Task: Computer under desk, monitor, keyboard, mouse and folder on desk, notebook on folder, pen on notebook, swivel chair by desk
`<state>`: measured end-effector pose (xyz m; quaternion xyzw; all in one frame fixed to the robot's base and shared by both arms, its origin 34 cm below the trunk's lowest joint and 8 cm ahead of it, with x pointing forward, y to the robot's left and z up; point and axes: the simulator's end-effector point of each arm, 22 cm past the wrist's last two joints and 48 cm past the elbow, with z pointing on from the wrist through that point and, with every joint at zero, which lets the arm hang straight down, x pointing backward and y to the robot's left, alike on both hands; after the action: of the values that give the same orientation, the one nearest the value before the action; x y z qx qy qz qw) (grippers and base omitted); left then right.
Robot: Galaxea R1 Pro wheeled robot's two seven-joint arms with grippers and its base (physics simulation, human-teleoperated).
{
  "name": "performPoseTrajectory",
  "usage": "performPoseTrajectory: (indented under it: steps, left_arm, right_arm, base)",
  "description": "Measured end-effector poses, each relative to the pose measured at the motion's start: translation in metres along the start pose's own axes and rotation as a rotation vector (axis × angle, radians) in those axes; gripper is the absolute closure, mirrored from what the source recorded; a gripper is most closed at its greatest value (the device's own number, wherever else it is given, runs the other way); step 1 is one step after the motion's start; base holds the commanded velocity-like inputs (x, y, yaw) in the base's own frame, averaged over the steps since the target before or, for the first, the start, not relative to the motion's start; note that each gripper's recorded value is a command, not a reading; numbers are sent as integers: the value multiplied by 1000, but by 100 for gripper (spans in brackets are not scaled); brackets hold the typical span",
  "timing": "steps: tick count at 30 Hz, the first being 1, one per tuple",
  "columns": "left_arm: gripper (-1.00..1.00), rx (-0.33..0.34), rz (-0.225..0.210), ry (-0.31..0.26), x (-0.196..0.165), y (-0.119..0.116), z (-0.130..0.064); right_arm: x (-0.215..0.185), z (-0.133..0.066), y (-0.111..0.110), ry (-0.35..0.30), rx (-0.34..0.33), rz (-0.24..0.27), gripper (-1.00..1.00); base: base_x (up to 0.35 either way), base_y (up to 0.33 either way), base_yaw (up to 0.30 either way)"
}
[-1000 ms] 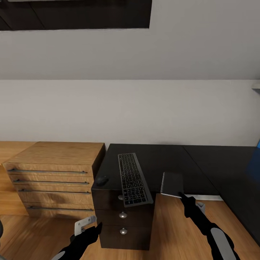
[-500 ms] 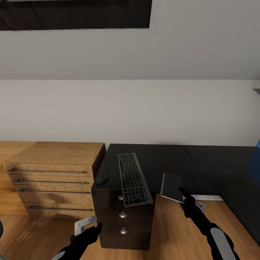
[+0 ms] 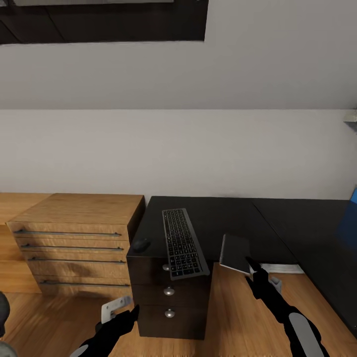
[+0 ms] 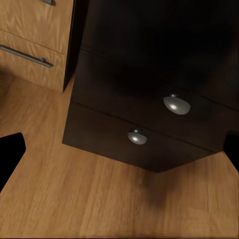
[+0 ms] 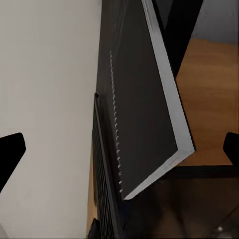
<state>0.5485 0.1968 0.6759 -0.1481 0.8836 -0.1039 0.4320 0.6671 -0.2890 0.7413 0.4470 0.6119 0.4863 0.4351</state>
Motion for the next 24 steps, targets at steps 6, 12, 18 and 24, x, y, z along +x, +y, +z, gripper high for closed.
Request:
performPoseTrajectory:
  steps: [6, 12, 18, 24]
  left_arm:
    - [-100, 0, 0, 0, 0, 0, 0]
    - [-100, -11, 1, 13, 6, 4, 2]
    - [-100, -24, 5, 28, 10, 8, 2]
    - [-100, -80, 21, 103, 38, 29, 6]
  right_arm:
    - [0, 0, 0, -1, 1, 0, -100]
    - [3, 0, -14, 0, 28, 9, -100]
    - [7, -7, -60, -36, 141, 12, -100]
    - [16, -35, -146, -76, 391, -195, -100]
  base:
    - [-319, 0, 0]
    - [-334, 0, 0]
    - [-148, 0, 0]
    - [-15, 0, 0]
